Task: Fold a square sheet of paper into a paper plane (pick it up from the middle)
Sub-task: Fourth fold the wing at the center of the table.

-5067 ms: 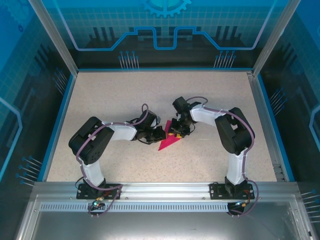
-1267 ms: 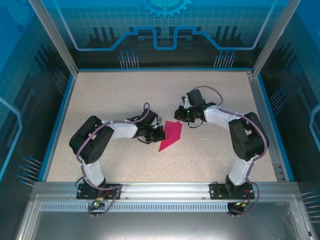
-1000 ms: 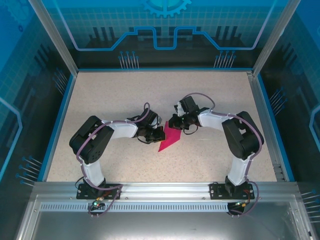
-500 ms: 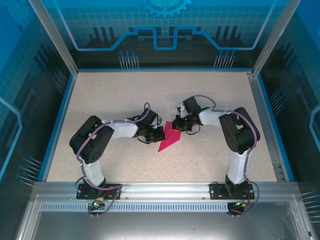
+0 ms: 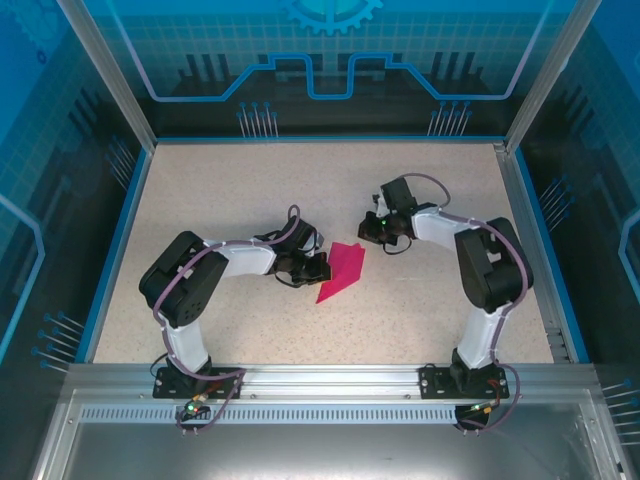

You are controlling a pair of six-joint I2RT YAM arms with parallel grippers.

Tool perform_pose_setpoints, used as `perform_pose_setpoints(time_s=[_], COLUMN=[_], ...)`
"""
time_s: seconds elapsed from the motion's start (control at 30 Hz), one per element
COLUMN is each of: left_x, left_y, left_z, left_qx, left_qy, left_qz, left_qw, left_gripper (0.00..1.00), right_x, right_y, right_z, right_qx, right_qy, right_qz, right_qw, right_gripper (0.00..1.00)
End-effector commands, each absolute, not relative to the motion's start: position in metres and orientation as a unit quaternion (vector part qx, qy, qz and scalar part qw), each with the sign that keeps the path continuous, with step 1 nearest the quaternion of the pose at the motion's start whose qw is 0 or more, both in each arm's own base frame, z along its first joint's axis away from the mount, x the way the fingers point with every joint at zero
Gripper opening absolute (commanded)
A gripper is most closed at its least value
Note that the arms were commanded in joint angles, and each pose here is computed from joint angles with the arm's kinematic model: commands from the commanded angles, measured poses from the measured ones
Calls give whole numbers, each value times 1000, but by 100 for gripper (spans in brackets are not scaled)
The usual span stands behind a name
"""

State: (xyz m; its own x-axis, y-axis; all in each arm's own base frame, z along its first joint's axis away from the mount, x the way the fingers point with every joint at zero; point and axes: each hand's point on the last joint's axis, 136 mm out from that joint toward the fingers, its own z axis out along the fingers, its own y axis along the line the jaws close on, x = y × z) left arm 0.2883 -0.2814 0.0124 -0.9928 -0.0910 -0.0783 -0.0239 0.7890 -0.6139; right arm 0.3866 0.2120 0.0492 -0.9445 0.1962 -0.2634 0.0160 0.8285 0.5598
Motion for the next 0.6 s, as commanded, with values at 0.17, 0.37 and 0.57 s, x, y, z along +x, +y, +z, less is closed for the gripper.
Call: perform_pose_setpoints(time_s=[0.17,0.37,0.57], left_x=[251,251,254], left_y=[-260,-259,-261], left_z=[-26,-24,-19], left_qx=[-42,-42,-42], left_qy=[964,964,963], left_qz=[-262,-261,-267], left_qw=[-26,-23,-19], left_gripper=[0,0,0], right_x=[323,308,301], right_y=[276,286,274], right_z=[55,31,4], right_qx=[13,20,42], right_qy=[911,919,935], right_qz=[403,390,352], right_qw=[87,53,26], right_gripper=[5,5,5])
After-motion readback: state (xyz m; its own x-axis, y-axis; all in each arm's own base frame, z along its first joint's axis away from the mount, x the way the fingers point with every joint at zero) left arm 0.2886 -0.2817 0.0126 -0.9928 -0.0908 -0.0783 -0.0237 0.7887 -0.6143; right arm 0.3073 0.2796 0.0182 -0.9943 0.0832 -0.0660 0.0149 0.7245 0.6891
